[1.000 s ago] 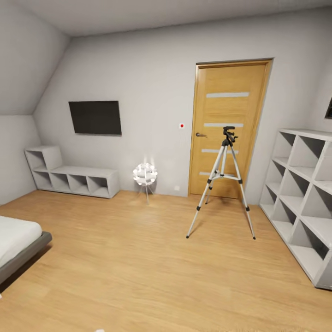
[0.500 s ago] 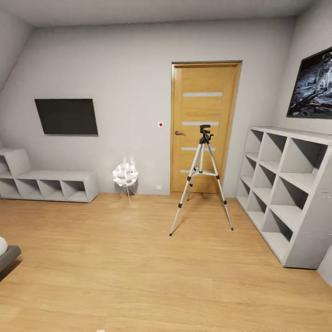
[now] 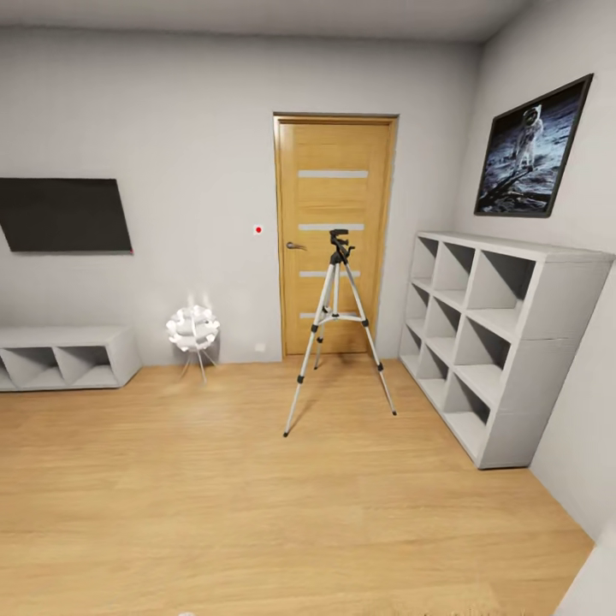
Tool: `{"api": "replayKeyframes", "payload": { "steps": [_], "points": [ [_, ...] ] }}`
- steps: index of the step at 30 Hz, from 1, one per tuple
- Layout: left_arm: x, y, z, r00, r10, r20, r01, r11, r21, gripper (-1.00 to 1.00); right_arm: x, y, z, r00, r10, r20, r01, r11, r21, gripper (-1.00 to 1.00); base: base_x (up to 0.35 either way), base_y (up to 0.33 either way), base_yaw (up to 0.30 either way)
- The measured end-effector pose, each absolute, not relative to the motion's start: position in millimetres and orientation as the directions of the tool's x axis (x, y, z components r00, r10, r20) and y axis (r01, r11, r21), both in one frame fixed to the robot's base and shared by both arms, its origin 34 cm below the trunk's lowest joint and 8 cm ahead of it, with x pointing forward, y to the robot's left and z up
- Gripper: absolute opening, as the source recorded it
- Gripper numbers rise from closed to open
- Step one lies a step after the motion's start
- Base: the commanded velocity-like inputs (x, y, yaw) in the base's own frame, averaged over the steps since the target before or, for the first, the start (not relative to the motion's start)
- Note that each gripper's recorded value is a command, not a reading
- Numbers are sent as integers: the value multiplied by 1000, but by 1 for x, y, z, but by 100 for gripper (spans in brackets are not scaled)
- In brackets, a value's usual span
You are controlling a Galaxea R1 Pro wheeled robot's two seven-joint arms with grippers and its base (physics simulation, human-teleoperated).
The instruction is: Attach the digital camera to the camera tripod in the bedroom.
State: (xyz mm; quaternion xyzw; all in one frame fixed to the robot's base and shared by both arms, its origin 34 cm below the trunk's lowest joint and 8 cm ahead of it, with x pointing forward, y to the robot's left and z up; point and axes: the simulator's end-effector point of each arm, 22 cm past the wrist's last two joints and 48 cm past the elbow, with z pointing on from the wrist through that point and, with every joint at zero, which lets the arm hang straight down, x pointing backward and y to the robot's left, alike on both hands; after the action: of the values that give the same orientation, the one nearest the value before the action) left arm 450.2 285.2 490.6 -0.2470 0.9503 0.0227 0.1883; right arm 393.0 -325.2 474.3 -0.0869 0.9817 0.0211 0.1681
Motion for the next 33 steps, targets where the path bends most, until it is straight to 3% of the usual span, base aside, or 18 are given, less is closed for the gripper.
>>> {"api": "replayKeyframes", "payload": {
  "steps": [9, 33],
  "points": [
    [450, 286, 491, -810, -455, -371, -472, 880, -48, -100, 394, -329, 475, -927, -165, -337, -175, 984, 2, 100, 77, 0, -178],
    [451, 287, 491, -808, -456, -372, -471, 880, -55, -100, 394, -335, 475, -927, -166, -337, -172, 985, -12, 100, 314, 8, -5]
  ]
}}
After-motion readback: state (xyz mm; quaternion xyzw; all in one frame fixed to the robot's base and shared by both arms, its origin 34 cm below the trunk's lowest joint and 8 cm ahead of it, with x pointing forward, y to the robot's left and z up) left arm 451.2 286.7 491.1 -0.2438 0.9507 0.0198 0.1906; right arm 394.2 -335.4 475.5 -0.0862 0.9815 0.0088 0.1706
